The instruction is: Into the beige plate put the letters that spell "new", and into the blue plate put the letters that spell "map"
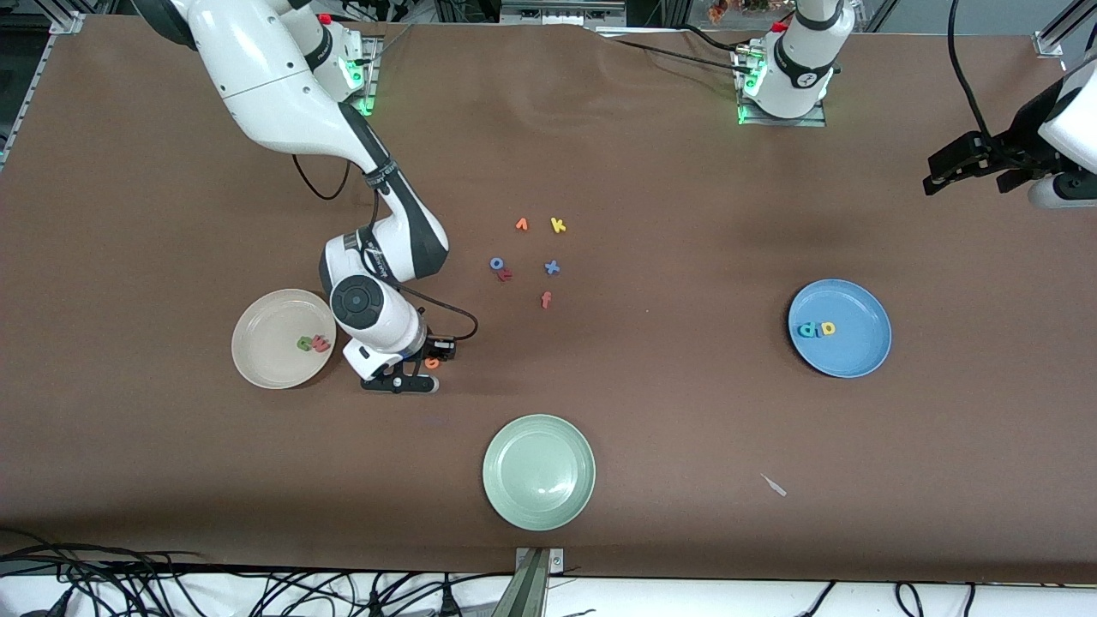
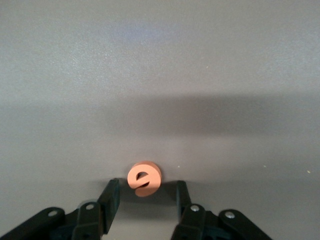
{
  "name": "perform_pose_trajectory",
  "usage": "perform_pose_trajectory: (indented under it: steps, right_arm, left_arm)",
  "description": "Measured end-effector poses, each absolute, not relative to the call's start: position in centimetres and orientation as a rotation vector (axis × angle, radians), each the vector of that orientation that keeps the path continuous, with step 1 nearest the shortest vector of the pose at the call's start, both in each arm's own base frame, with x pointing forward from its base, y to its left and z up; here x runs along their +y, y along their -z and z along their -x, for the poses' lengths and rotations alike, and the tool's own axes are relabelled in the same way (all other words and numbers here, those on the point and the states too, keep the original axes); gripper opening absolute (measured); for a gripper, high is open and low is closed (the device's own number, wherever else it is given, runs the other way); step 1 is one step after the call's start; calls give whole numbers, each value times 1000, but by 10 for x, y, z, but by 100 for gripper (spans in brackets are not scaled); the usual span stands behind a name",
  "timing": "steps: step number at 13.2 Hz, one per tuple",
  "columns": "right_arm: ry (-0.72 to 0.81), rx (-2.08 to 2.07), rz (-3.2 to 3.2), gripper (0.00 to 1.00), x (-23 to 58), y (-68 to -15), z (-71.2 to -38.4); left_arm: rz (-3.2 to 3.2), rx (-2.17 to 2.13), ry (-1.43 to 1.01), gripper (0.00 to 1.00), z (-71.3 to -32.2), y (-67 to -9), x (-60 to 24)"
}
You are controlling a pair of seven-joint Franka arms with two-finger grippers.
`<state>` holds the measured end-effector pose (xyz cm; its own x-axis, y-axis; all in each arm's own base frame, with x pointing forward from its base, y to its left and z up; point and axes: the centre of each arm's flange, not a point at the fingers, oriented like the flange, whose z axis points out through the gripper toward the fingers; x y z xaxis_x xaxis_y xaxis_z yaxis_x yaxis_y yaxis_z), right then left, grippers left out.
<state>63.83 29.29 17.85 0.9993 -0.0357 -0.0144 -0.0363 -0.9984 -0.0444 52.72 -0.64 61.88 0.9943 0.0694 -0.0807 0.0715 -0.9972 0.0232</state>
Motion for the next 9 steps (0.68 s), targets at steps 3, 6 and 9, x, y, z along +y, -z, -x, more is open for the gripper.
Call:
perform_pose_trajectory:
  steps: [3,6,9]
  right_arm:
    - [-21,56,3096,54,293,-179,-638]
    - [-20,56,3096,52,293,-178,-639]
    - [-16,56,3095,52,293,-179,-640]
  left_arm:
    - [-3111,111,108,100,-528,-620,-6]
    - [-3111,112,107,100,-528,-621,-6]
    - [-3111,112,107,100,-528,-621,-6]
